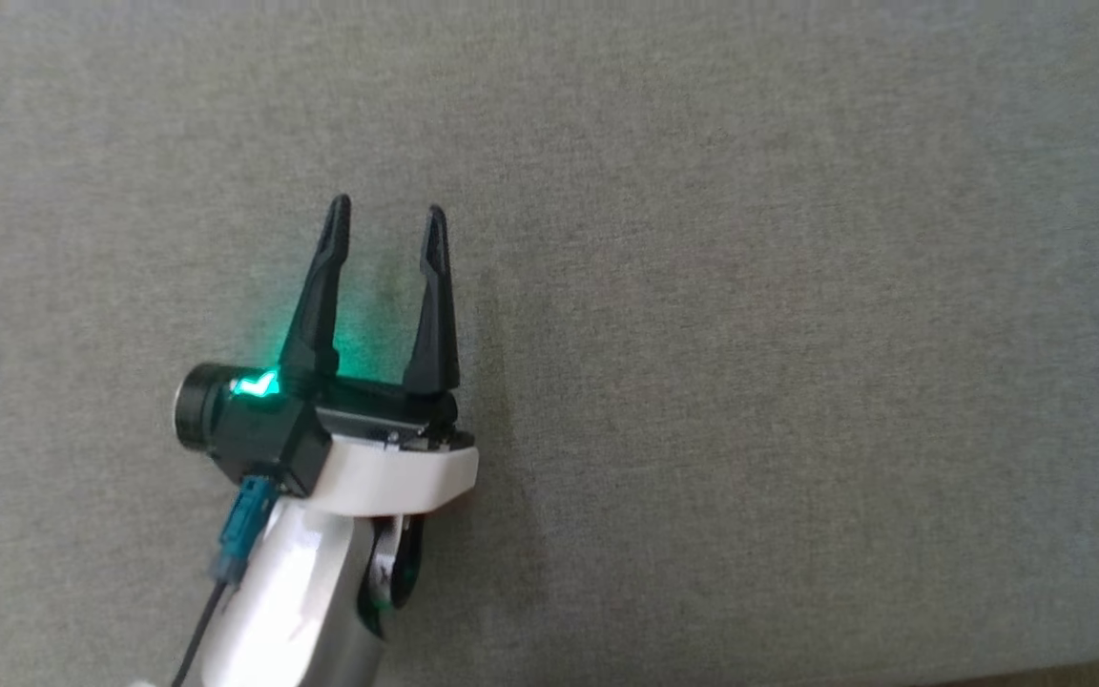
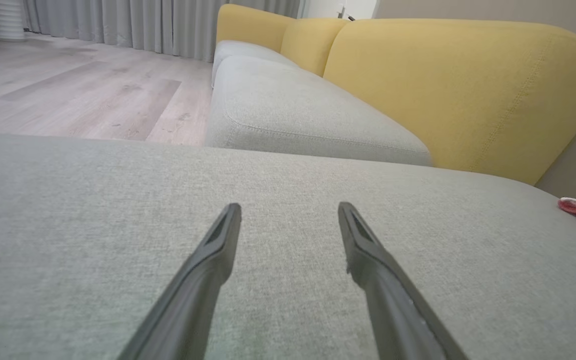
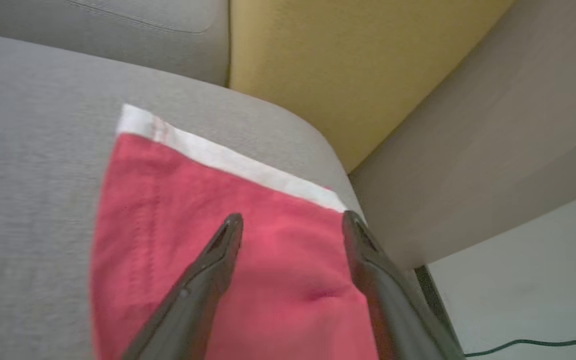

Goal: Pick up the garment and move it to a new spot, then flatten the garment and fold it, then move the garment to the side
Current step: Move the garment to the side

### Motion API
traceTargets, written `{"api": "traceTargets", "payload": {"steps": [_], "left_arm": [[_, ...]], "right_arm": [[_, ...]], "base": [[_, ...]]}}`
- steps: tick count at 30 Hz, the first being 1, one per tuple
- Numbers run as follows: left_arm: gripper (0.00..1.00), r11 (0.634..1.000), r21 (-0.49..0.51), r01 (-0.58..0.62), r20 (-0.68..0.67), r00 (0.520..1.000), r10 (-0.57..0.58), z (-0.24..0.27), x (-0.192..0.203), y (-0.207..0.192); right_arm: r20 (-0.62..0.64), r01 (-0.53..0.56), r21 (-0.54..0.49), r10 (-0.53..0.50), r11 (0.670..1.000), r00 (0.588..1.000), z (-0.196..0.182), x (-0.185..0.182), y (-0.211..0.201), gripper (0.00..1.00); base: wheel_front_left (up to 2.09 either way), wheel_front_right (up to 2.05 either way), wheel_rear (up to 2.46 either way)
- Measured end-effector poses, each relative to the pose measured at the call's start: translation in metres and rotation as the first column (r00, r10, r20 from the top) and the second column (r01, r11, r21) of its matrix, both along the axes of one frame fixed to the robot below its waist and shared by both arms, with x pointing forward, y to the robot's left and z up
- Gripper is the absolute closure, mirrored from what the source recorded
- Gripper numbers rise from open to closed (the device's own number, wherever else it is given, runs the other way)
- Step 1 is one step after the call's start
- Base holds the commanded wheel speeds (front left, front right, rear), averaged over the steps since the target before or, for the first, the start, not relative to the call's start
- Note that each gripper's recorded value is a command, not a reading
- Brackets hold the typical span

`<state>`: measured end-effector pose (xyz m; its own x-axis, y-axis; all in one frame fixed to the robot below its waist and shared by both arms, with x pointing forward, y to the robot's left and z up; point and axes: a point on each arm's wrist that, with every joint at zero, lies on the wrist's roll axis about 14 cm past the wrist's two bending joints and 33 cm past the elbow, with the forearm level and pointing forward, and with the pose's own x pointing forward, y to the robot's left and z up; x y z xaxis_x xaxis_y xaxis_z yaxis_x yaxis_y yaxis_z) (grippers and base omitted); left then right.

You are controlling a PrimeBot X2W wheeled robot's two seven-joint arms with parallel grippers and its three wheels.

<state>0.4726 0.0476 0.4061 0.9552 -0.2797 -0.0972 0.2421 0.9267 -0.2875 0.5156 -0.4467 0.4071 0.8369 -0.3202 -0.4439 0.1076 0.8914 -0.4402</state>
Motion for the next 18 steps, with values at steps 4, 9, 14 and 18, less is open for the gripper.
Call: {"api": "traceTargets", "payload": {"steps": [4, 9, 14, 18], "left_arm": [[0.00, 1.000, 0.005, 0.001, 0.015, 1.000, -0.001, 0.013, -0.010, 0.000], [0.00, 1.000, 0.028, 0.001, 0.007, 1.000, -0.001, 0.024, -0.038, 0.003], [0.00, 0.999, 0.035, -0.035, -0.023, 0.999, 0.036, 0.031, -0.077, 0.015], [0.00, 0.989, 0.055, -0.137, -0.030, 0.990, 0.139, 0.038, -0.120, 0.044]], "right_arm": [[0.044, -0.055, 0.085, 0.051, 0.995, 0.998, -0.010, -0.005, 0.043, 0.00], [0.113, -0.190, 0.251, 0.167, 0.949, 0.979, -0.026, -0.029, 0.135, 0.00], [0.200, -0.309, 0.398, 0.247, 0.863, 0.948, -0.018, -0.072, 0.218, 0.00], [0.306, -0.397, 0.503, 0.272, 0.767, 0.912, 0.004, -0.126, 0.281, 0.00]], "base": [[0.00, 0.00, 0.00], [0.00, 0.00, 0.00], [0.00, 0.00, 0.00], [0.00, 0.00, 0.00]]}}
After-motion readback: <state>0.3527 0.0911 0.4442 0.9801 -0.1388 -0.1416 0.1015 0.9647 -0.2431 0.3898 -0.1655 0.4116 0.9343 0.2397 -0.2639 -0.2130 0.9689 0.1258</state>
